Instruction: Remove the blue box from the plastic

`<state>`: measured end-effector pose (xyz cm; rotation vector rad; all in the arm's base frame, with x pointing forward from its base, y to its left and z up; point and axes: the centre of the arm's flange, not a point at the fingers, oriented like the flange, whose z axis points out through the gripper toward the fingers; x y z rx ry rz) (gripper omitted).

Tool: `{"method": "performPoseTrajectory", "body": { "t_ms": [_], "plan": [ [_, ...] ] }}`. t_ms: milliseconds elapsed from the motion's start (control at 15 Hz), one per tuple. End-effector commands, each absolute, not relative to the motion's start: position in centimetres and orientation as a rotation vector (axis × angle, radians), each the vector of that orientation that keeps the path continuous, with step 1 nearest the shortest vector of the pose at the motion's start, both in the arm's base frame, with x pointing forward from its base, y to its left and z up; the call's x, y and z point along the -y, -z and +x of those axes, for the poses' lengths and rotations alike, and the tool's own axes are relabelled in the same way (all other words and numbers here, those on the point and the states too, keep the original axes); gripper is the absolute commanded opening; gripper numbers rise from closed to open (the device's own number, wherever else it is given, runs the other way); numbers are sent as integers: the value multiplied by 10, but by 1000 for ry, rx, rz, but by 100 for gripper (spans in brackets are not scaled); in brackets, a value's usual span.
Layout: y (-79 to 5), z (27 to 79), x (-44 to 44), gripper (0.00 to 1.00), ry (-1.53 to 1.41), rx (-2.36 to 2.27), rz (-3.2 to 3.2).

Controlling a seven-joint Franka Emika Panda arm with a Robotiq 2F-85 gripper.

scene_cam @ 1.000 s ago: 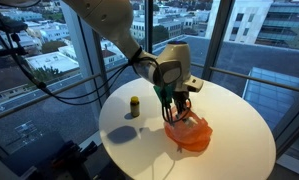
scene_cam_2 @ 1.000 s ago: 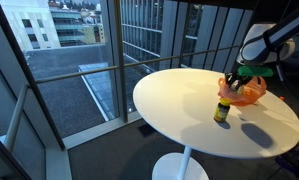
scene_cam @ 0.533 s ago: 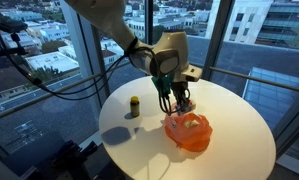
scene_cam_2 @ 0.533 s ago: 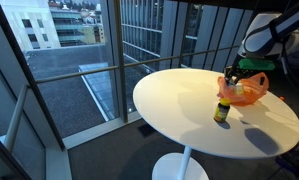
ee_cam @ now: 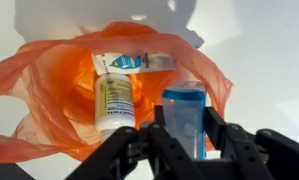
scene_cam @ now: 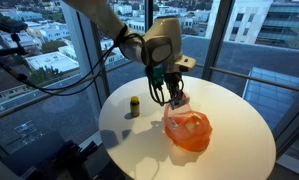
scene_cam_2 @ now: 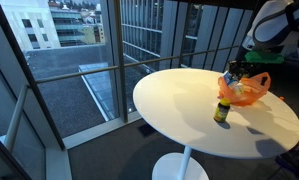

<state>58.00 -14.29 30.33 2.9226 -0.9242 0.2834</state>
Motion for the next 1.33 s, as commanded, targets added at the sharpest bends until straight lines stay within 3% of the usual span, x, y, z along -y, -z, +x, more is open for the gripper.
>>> {"method": "performPoseTrajectory", "body": {
  "t_ms": [0, 533, 1267],
  "plan": [
    [-329, 561, 125, 19, -232, 910, 2941],
    [-344, 554, 89, 19, -202, 826, 3014],
    [-291, 536, 62, 19, -40, 730, 3004]
  ]
}}
